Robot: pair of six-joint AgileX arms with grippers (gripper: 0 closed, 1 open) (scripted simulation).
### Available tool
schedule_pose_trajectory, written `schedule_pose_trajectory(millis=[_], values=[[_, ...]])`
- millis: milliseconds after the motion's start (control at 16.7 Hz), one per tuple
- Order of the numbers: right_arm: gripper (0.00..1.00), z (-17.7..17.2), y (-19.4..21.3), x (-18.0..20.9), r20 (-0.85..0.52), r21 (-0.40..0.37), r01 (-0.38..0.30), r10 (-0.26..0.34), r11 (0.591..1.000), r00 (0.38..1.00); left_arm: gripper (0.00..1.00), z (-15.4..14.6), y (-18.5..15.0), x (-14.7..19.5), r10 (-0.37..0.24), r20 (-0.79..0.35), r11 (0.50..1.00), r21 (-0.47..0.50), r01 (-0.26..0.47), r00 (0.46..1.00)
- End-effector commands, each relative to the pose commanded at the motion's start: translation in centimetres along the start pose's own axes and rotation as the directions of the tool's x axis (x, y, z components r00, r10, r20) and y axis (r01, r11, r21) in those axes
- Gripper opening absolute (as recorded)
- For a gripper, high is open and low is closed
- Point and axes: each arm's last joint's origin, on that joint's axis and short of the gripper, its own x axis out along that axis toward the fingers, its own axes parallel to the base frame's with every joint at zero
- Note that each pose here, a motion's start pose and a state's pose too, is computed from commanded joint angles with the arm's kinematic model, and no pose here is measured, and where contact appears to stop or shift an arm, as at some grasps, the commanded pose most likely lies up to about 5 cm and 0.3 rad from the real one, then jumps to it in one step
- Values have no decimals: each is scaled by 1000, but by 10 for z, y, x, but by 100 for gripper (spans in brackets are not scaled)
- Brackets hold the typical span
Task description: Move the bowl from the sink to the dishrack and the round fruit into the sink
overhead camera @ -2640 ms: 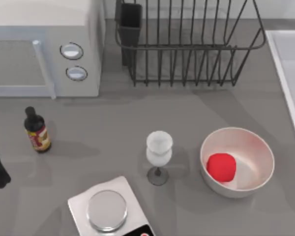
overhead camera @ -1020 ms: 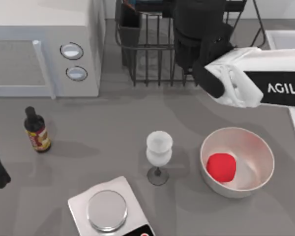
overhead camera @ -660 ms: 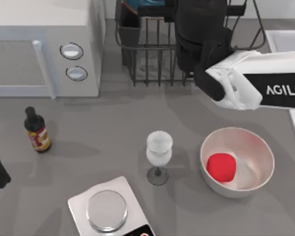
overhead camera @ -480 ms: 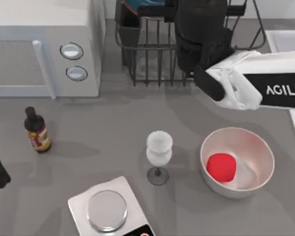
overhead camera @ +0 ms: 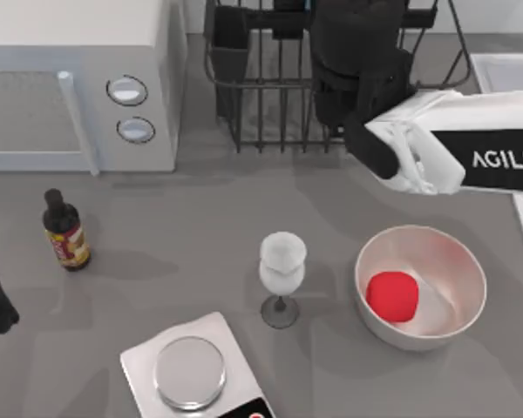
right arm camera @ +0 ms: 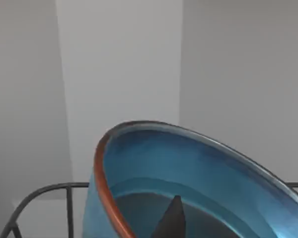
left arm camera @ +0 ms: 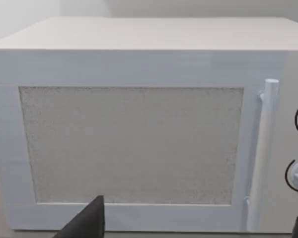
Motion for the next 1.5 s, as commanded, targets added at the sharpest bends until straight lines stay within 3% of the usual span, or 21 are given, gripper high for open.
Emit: schedule_pose_trajectory(millis=[120,180,840,1140,1500], values=[[98,0,0,0,0,0,0,0,1000,1000,100,0,0,0,0,0,1000,0,0,1000],[100,0,0,0,0,0,0,0,1000,1000,100,0,0,0,0,0,1000,0,0,1000],[100,3,-8,-2,-4,-3,-11,11,1000,1000,100,0,0,0,0,0,1000,0,0,1000],[100,23,-70,-31,-47,-19,-77,76,997,996,100,0,0,0,0,0,1000,0,0,1000],[100,35,-179,-132,-102,-2,-143,142,990,985,100,0,0,0,0,0,1000,0,0,1000]])
